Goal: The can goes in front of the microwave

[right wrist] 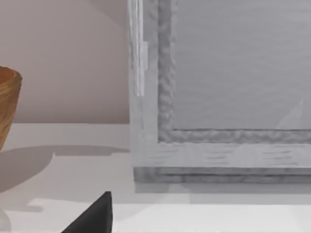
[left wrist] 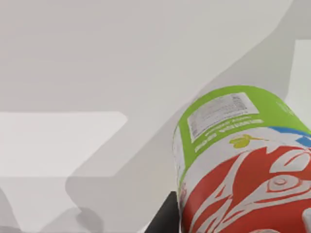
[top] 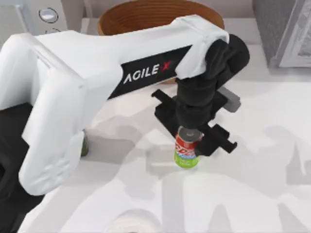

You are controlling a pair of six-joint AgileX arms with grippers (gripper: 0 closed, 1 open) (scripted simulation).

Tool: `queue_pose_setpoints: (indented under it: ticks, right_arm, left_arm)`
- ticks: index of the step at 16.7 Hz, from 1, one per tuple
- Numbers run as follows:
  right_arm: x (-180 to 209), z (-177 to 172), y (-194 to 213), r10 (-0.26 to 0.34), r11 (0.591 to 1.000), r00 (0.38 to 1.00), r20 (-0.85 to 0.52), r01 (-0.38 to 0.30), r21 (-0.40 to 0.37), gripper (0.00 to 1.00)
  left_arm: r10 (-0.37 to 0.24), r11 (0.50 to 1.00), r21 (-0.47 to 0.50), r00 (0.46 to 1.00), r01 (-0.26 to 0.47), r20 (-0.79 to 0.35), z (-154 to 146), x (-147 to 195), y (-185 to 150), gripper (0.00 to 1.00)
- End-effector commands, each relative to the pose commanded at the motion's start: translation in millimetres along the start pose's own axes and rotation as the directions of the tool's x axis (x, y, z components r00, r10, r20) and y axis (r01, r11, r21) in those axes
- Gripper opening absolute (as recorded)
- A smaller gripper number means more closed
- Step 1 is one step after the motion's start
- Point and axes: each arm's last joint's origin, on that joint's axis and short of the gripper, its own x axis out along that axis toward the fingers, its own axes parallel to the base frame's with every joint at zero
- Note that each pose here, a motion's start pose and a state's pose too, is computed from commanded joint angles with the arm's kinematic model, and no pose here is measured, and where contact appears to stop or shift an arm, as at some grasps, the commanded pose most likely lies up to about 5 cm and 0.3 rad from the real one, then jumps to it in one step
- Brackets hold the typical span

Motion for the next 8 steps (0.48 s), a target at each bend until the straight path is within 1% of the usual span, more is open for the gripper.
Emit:
queue_pose_setpoints:
  ticks: [6,8]
  right_arm:
    - [0.0,0.0,0.0,0.000,1.000,1.000,0.000,0.000,0.000,1.00]
    - [0.0,0.0,0.0,0.000,1.000,1.000,0.000,0.000,0.000,1.00]
  left_arm:
    - [-0.001,1.000,0.000,1.000,0.001,0.000,-0.1,-0.3,0.3,0.00]
    - [-0.001,1.000,0.001,1.000,0.001,0.001,0.4,-5.3,0.0,0.00]
